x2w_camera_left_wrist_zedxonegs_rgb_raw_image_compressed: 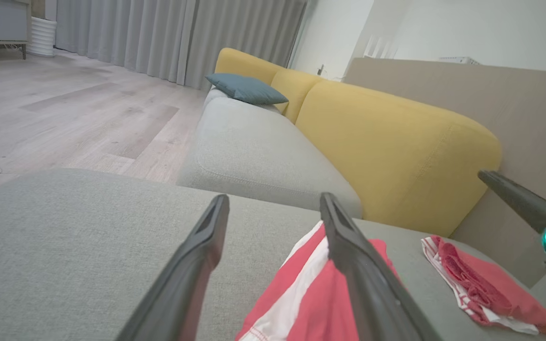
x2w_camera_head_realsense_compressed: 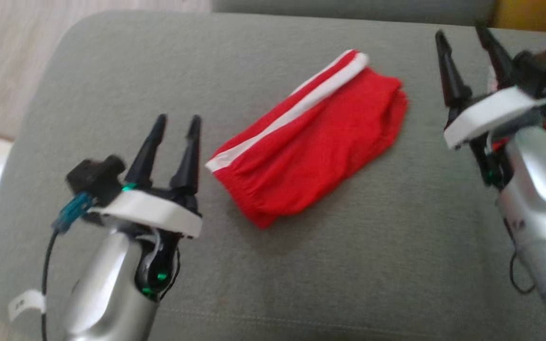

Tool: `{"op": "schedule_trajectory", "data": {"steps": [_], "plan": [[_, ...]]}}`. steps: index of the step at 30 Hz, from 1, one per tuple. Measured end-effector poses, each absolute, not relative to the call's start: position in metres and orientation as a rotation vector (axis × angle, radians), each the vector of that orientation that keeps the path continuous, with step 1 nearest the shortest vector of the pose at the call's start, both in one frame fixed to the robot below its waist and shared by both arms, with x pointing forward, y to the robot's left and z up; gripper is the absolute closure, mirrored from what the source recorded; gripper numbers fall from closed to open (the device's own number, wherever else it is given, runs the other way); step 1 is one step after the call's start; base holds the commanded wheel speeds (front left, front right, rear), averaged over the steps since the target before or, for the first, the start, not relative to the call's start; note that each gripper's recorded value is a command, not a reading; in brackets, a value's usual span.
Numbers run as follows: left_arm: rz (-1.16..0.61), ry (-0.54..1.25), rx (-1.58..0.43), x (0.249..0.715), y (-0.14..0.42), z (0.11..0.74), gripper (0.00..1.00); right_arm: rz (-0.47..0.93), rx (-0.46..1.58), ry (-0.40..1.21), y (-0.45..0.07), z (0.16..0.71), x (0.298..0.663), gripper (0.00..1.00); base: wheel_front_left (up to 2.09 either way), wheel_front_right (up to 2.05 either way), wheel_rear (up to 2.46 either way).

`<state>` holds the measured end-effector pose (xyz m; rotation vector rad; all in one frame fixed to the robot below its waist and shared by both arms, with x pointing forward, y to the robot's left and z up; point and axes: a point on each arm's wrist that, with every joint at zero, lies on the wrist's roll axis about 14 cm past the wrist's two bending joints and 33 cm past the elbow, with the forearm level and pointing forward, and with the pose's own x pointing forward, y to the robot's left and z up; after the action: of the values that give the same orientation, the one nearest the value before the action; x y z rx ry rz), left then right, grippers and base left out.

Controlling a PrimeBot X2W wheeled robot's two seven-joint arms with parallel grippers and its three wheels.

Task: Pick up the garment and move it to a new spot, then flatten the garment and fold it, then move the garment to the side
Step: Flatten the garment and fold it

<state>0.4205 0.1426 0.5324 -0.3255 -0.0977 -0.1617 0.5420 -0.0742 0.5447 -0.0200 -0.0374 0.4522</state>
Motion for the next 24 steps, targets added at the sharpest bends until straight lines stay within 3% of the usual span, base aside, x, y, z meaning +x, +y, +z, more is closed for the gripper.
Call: {"op": "schedule_trajectory", "data": {"steps": [7,14,24], "plan": [[-0.15,-0.14,-0.352,0.418,0.136,0.54,0.0,0.345,-0.005,-0.112,-0.116,0.549,0.49,0.0,0.0,0.0,0.0],[-0.167,-0.136,-0.332,0.408,0.127,0.536,0.0,0.216,0.081,-0.058,-0.14,0.515,0.435,0.0,0.0,0.0,0.0],[-0.15,-0.059,-0.287,0.379,0.129,0.507,0.0,0.125,0.11,-0.027,-0.16,0.497,0.398,0.0,0.0,0.0,0.0]]}}
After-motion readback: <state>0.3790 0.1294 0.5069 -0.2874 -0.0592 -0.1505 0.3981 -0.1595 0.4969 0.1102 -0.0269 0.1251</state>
